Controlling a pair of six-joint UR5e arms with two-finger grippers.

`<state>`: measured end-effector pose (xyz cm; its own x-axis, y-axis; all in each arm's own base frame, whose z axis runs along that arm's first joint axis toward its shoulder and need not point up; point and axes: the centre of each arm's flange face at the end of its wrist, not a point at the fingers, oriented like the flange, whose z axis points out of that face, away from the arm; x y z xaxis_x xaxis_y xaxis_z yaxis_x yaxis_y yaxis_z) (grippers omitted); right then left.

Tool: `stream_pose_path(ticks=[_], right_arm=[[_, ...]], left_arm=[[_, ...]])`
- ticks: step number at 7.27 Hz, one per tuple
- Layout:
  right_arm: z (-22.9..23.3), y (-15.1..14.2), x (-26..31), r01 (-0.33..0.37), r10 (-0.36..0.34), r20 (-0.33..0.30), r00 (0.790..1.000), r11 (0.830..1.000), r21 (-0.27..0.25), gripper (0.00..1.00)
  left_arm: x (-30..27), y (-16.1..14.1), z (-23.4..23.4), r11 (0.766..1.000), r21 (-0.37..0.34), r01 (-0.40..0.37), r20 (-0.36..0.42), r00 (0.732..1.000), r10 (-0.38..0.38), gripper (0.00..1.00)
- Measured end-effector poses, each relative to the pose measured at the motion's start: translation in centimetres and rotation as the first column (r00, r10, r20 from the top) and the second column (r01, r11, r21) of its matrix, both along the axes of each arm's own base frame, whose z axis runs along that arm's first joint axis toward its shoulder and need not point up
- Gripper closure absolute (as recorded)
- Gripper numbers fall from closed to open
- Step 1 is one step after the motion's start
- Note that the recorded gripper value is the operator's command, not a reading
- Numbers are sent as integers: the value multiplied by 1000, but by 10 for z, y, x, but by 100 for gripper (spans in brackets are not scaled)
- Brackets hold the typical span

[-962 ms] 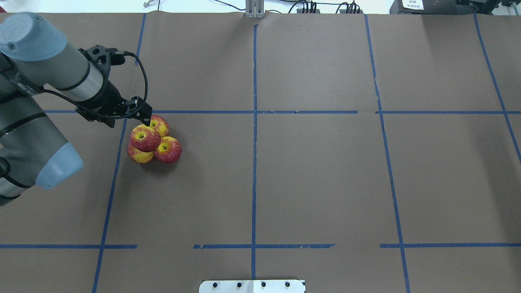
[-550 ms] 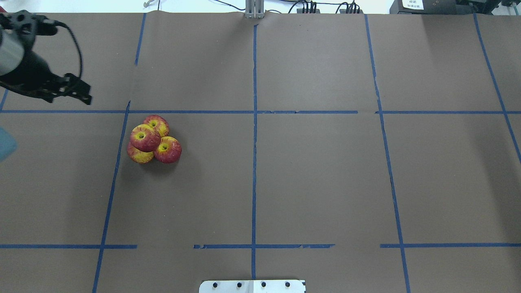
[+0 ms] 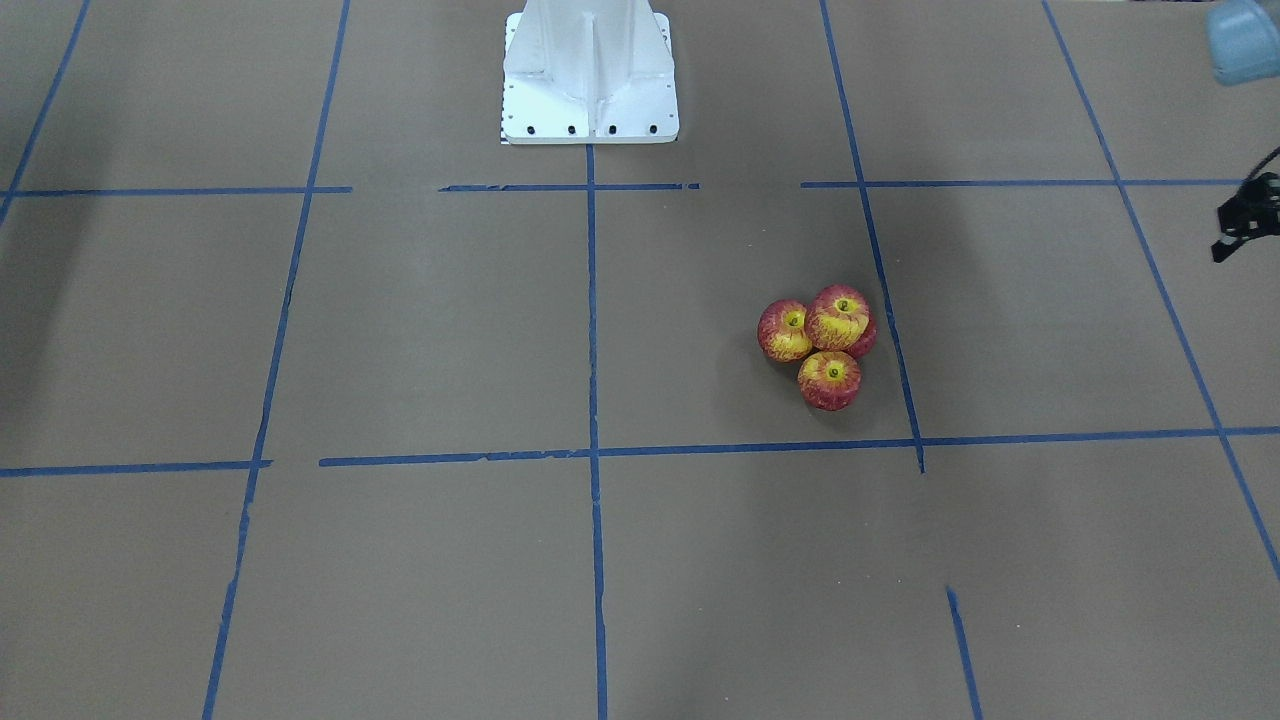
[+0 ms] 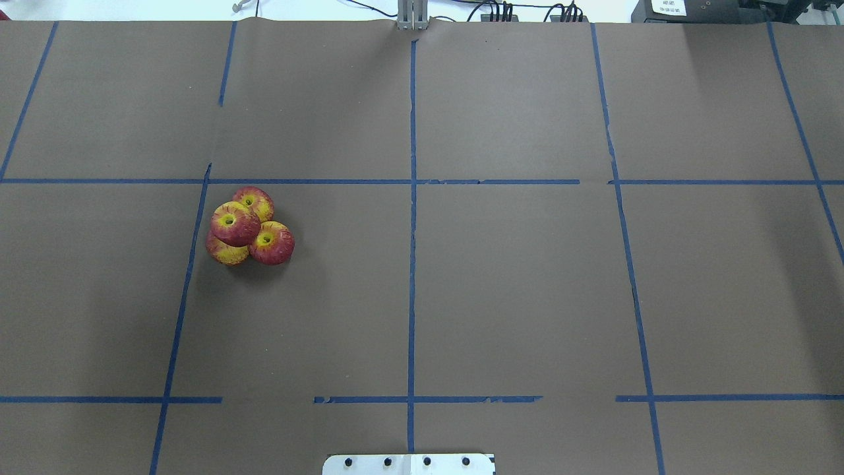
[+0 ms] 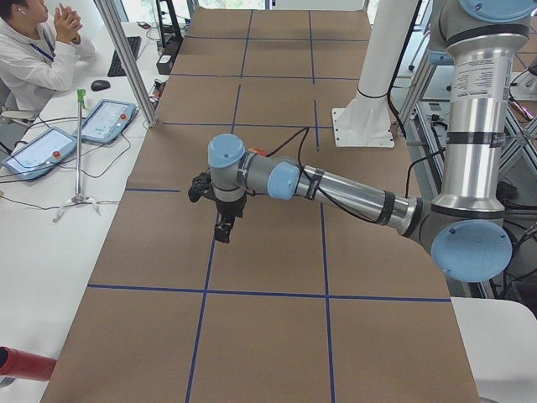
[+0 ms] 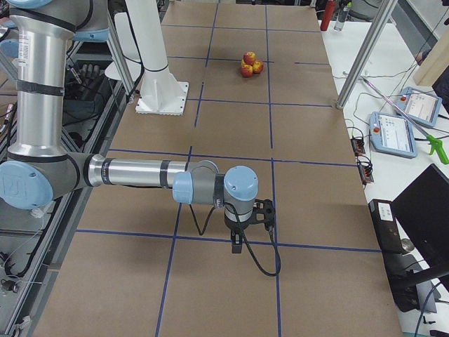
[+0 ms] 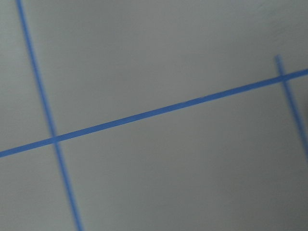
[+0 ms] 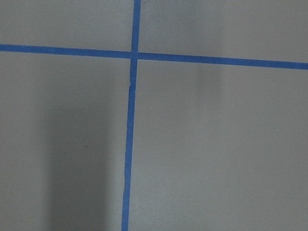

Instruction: Stack apples

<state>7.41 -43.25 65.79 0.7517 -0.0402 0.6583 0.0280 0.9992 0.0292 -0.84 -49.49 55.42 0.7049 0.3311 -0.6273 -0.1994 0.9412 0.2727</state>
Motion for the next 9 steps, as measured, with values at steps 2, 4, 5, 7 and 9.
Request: stream_pose_path(ticks=[2, 4, 5, 7, 9], right_arm=[[0, 0, 0, 0, 0, 0, 1000, 1000, 0, 0], [0, 0, 0, 0, 0, 0, 1000, 1000, 0, 0], [0, 0, 0, 0, 0, 0, 1000, 1000, 0, 0], [0, 0, 0, 0, 0, 0, 1000, 1000, 0, 0], [0, 0, 0, 0, 0, 0, 1000, 1000, 0, 0]], left_arm=[[-43, 7, 37, 1000, -18, 3, 3, 1000, -3, 0], [-49, 24, 55, 998, -62, 6, 2, 1000, -5, 0], [-50, 29, 61, 997, -76, 8, 4, 1000, -7, 0], [-52, 33, 68, 993, -112, 29, -6, 1000, -30, 0], [-52, 34, 68, 981, -173, 85, -33, 995, -92, 0]])
